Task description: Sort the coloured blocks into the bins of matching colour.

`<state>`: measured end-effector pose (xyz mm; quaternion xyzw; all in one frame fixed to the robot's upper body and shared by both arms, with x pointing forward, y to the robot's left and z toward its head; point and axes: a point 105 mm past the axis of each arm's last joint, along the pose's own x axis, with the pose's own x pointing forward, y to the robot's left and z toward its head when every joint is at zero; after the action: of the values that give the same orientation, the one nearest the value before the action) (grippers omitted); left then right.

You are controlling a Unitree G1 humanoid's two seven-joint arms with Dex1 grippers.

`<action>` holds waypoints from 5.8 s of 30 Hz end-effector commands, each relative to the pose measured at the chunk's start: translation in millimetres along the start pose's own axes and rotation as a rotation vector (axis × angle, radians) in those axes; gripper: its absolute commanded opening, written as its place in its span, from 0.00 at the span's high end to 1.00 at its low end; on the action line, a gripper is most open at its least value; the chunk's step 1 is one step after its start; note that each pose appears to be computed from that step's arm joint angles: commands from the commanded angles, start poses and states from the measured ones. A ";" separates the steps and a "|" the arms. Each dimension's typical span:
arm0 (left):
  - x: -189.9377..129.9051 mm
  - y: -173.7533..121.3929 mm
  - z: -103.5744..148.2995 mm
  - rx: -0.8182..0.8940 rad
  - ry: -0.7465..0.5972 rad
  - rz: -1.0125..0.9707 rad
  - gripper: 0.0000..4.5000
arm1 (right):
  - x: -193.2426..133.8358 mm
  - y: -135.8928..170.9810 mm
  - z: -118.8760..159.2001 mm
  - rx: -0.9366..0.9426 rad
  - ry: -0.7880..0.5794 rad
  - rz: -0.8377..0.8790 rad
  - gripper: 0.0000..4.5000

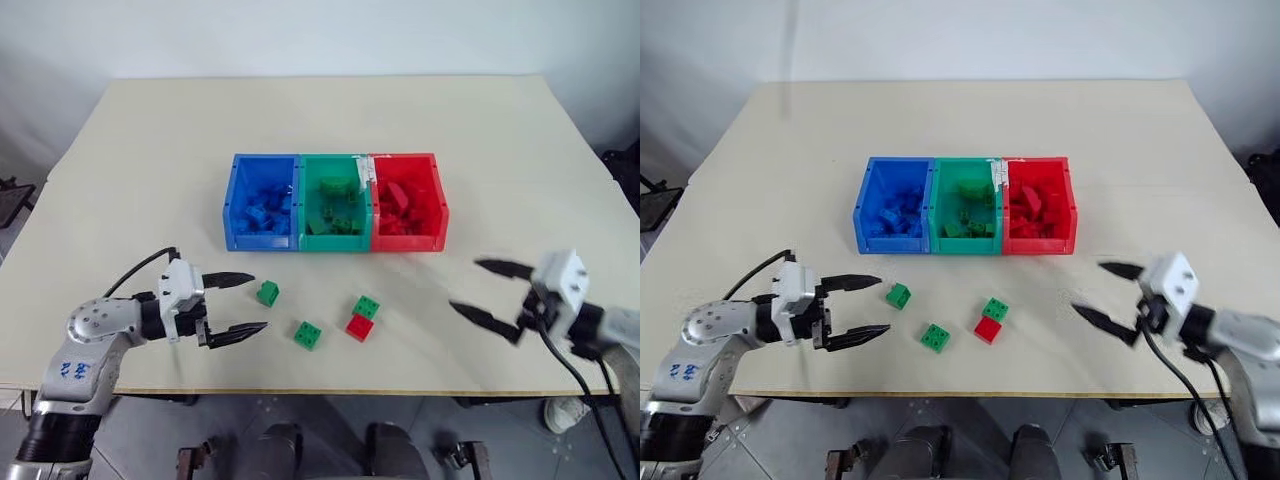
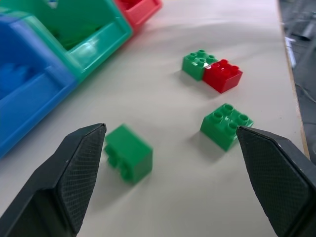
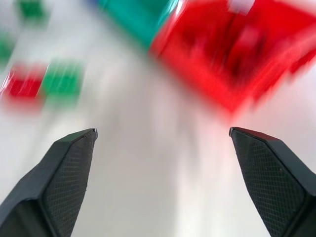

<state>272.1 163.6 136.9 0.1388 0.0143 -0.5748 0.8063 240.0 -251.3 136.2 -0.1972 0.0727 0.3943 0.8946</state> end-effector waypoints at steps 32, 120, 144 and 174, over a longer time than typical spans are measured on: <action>-35.3 -20.8 -7.4 -0.025 0.026 0.134 0.00 | 128.5 45.9 31.5 -0.075 0.023 0.271 0.00; -51.8 -14.4 -15.6 -0.051 0.018 0.178 0.00 | 121.4 69.0 65.7 -0.023 -0.183 0.451 0.00; -35.4 -26.9 2.2 -0.035 -0.051 0.138 0.00 | 149.9 75.5 75.0 0.023 -0.201 0.389 0.68; -63.1 -6.4 -12.7 -0.099 -0.023 0.264 0.00 | 88.1 0.5 94.6 -0.125 -0.326 0.297 0.01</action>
<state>249.5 207.9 129.2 0.0732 0.0221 -0.4774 0.8754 312.8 -153.4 184.9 -0.1609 -0.0480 0.5286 0.8321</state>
